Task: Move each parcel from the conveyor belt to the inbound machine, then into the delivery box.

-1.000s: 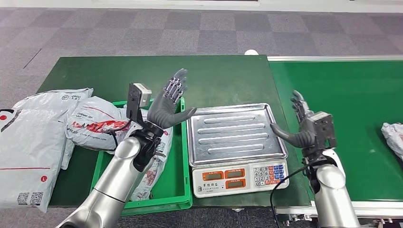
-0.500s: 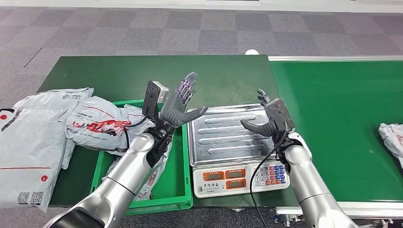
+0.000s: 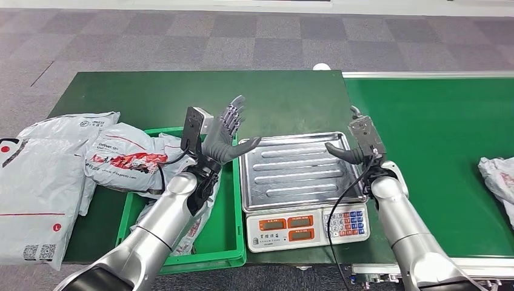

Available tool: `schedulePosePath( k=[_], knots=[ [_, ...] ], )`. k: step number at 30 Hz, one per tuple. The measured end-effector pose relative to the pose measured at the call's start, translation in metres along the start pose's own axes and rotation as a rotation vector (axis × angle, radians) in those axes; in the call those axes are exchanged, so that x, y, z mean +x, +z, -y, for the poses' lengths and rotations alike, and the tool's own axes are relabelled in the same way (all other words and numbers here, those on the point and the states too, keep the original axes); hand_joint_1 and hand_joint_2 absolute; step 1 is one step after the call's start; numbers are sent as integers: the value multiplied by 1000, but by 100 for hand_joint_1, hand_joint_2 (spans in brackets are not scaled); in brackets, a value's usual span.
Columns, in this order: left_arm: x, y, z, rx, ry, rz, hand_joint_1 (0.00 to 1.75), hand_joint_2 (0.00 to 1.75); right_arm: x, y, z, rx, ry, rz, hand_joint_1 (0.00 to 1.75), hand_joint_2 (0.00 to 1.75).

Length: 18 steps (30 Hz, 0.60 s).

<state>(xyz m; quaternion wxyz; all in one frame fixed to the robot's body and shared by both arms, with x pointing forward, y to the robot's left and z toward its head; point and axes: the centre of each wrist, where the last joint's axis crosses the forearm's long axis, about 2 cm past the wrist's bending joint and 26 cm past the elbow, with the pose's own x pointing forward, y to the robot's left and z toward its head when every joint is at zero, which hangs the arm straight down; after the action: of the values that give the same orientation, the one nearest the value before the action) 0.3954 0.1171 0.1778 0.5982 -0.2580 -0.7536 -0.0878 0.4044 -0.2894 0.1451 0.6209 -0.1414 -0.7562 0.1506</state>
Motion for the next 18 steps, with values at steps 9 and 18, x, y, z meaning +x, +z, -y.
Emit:
schedulePosePath(
  k=[9,18],
  knots=[
    [0,2,-2,-22,30,-8,0,175,-19,-5,66,-177,414,-90,0,175],
    [1,13,-11,9,-17,9,0,175,-59,19,101,-379,1070,-377,0,175]
  ],
)
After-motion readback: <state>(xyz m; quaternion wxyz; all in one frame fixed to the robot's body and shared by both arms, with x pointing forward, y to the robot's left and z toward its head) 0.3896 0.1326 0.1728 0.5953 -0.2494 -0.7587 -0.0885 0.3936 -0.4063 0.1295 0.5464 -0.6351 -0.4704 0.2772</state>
